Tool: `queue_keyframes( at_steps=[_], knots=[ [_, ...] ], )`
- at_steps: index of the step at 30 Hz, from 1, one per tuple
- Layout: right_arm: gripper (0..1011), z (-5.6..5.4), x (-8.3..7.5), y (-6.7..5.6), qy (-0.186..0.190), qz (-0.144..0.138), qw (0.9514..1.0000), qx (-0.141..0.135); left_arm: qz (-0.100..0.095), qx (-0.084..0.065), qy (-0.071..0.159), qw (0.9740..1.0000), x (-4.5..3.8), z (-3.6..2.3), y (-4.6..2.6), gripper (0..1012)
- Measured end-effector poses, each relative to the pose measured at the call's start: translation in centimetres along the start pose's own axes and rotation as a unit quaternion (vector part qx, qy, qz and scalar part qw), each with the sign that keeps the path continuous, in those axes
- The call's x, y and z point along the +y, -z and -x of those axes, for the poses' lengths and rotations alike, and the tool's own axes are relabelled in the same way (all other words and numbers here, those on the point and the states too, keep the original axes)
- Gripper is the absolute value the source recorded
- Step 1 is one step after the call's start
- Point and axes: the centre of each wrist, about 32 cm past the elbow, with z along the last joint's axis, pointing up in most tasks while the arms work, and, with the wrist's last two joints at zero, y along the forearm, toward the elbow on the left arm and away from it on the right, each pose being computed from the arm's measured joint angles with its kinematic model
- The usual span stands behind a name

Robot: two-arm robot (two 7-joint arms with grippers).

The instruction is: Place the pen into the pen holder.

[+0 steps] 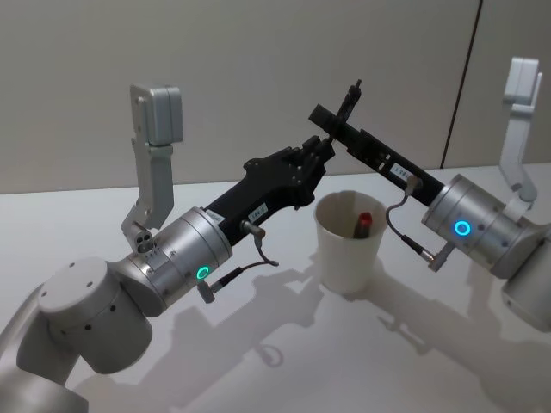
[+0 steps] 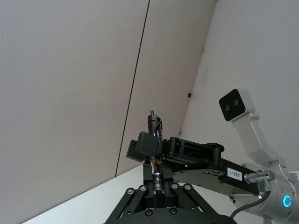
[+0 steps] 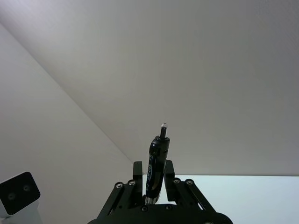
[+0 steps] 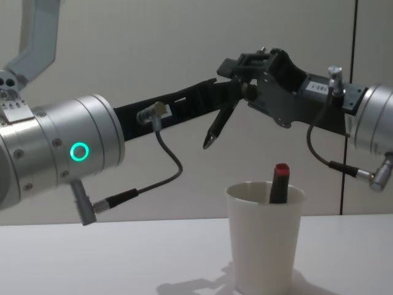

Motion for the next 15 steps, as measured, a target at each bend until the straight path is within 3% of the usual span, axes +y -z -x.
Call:
queue_keyframes(
  at_steps=[5,15],
  knots=[
    [152,0.01,0.04,0.02,-0.001,0.000,1.0000,0.000,0.000,0.000,0.000,1.0000,0.00,0.00,0.00,119],
    [132,0.01,0.06,0.02,-0.001,0.000,1.0000,0.000,0.000,0.000,0.000,1.0000,0.00,0.00,0.00,121]
  ],
)
